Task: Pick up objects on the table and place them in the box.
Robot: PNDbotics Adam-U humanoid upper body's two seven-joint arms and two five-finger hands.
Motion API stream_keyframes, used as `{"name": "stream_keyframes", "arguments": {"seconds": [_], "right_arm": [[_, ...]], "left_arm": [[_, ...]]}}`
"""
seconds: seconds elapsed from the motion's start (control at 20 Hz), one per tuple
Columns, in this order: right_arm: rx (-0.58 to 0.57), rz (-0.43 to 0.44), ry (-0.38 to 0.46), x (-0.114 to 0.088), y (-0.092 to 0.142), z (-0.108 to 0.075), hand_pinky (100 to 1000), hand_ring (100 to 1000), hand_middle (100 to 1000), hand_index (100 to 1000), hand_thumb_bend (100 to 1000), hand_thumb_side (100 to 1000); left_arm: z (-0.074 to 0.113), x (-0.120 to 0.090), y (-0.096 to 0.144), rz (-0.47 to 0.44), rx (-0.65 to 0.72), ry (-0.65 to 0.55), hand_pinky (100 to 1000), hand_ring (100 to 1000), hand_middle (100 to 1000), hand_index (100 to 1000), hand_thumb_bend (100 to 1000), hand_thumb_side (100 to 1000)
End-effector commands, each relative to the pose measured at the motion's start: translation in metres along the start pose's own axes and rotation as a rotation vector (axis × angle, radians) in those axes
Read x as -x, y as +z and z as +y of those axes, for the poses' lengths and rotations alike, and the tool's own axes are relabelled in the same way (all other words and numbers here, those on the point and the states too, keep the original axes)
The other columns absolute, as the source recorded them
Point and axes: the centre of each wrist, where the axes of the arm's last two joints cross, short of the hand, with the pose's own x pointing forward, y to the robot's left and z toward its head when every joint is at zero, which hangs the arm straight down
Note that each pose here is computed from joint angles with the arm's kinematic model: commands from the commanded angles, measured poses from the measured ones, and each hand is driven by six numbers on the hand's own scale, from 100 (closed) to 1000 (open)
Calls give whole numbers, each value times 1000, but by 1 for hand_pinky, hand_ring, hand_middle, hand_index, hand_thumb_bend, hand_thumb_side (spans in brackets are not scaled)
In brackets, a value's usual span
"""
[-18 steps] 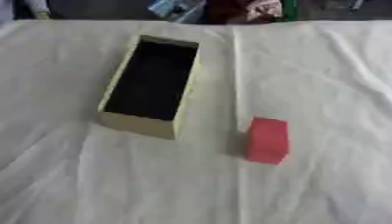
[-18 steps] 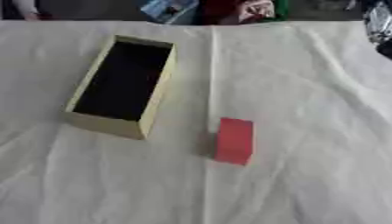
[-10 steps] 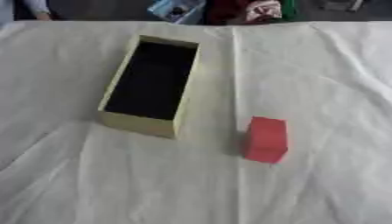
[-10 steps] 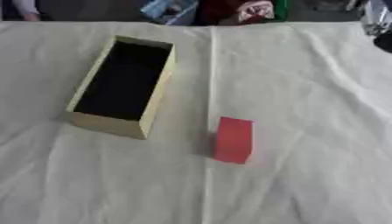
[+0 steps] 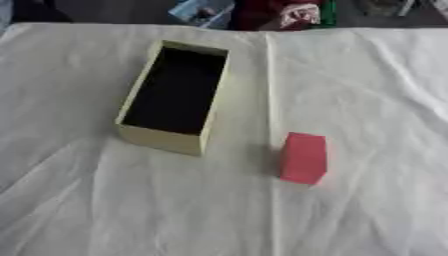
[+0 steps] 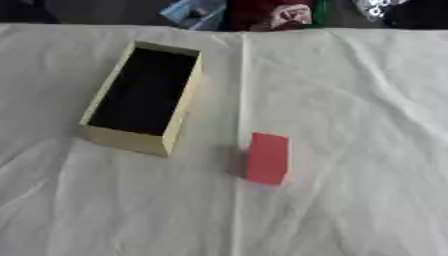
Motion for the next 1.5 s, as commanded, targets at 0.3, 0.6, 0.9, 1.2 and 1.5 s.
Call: {"name": "stream_keyframes", "arguments": {"seconds": [0.3, 0.6, 0.9, 1.2, 1.5], "right_arm": [[-210, 32, 194, -11, -20, 6, 840, 817, 851, 887, 100, 517], [-350, -1, 246, -22, -45, 14, 836, 822, 848, 892, 100, 559], [-425, -7, 211, -23, -55, 24, 839, 822, 847, 894, 115, 559], [-489, -17, 142, -27, -55, 27, 842, 819, 842, 891, 156, 551], [-529, -29, 93, -32, -55, 37, 847, 823, 846, 892, 190, 555]], "left_arm": [[1, -7, -7, -32, 33, -3, 569, 550, 521, 653, 233, 100], [2, -6, -5, -22, 34, -6, 568, 550, 520, 652, 231, 100], [3, -6, -4, -17, 35, -6, 568, 550, 520, 652, 231, 100], [3, -5, -3, -15, 36, -6, 569, 550, 520, 652, 232, 100], [4, -5, -2, -9, 37, -10, 569, 552, 521, 652, 233, 100]]}}
